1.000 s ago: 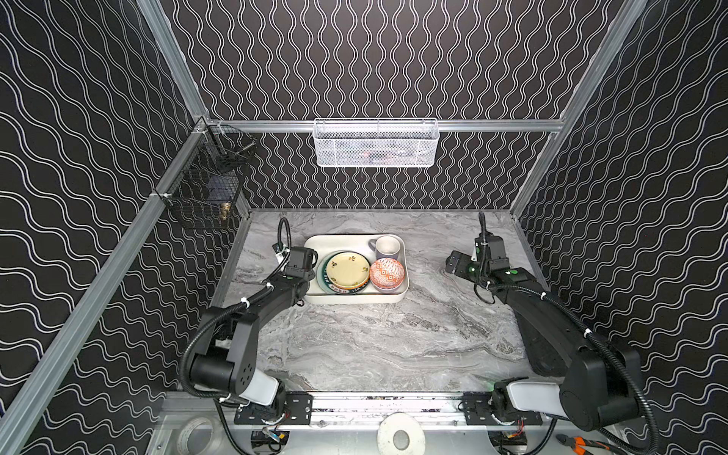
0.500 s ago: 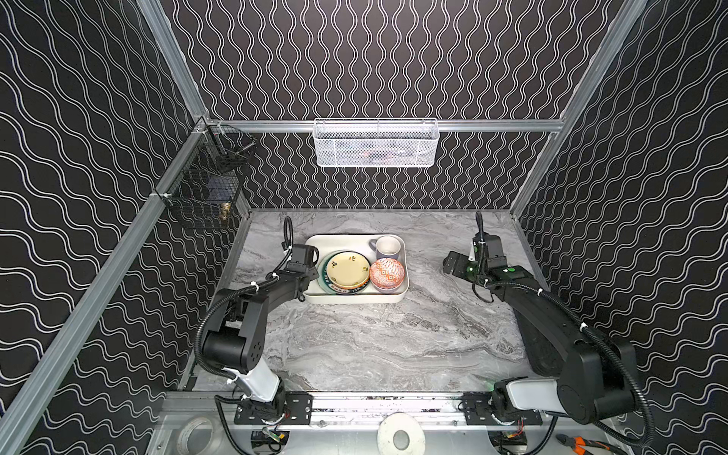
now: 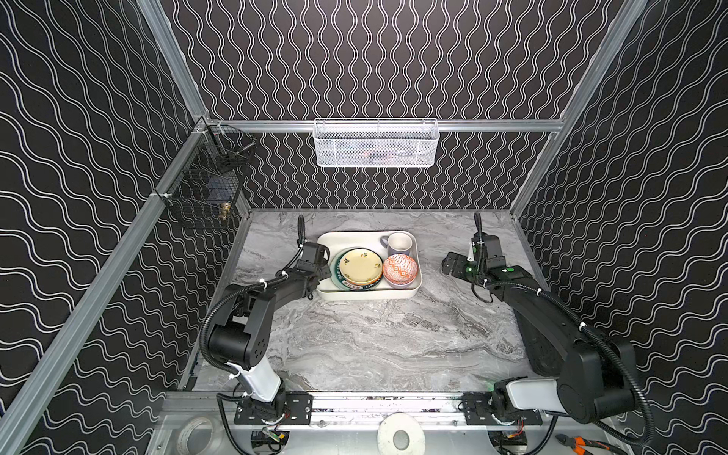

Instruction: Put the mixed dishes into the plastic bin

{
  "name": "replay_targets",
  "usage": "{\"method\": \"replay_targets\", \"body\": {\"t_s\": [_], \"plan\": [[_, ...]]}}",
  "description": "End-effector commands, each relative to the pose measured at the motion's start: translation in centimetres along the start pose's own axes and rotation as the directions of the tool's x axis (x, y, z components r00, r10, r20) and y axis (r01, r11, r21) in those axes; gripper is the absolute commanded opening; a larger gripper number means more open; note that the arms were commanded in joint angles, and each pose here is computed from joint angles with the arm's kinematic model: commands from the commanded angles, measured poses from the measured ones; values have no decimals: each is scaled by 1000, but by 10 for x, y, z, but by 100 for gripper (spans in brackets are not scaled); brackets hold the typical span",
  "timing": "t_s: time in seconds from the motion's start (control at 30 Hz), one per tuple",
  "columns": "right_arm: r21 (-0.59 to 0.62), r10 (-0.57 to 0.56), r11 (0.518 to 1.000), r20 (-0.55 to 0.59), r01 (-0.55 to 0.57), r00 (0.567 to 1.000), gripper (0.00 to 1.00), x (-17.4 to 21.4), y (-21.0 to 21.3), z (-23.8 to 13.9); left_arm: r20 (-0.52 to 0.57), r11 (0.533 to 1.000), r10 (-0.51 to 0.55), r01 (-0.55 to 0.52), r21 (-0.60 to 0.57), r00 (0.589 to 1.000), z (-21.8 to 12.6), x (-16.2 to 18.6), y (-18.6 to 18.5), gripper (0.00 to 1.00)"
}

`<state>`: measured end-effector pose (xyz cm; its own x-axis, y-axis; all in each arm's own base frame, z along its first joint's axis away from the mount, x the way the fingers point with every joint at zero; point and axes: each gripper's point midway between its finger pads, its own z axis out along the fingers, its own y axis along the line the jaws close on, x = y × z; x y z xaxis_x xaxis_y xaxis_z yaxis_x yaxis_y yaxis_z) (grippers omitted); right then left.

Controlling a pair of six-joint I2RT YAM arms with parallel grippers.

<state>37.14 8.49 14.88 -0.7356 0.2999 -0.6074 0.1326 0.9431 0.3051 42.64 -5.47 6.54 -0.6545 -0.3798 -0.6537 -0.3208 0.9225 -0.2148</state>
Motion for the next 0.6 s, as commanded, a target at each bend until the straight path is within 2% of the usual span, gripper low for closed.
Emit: {"method": "replay_targets", "body": {"t_s": [0.0, 0.27, 0.4, 0.43, 0.47, 0.5, 0.53, 0.57], "plan": [[-3, -4, 1000, -2, 4, 1000, 99, 0, 2, -2, -32, 998, 2, -1, 55, 999, -2, 6, -20, 32], [2, -10, 1000, 2, 10, 1000, 99, -1, 1, -5, -55, 994, 51, -46, 99, 997, 9, 14, -51, 32], [7, -11, 1000, 4, 11, 1000, 99, 0, 0, -5, -48, 995, 66, -62, 79, 997, 11, 9, -52, 37], [20, -6, 1000, 11, 6, 1000, 99, -2, -3, -5, -40, 996, 70, -67, 65, 997, 9, 6, -49, 43], [36, -4, 999, 20, 3, 1000, 99, -3, -6, -5, -26, 996, 77, -76, 45, 997, 6, 3, -45, 58], [55, -2, 998, 37, 0, 999, 99, -5, -10, -4, 3, 996, 86, -86, 20, 996, 1, -4, -40, 81], [75, 3, 997, 55, -7, 998, 99, -8, -14, -3, 31, 996, 94, -94, -6, 995, -5, -8, -34, 98], [96, 11, 995, 79, -19, 997, 99, -11, -20, -1, 77, 993, 114, -110, -50, 990, -13, -16, -24, 98]]}}
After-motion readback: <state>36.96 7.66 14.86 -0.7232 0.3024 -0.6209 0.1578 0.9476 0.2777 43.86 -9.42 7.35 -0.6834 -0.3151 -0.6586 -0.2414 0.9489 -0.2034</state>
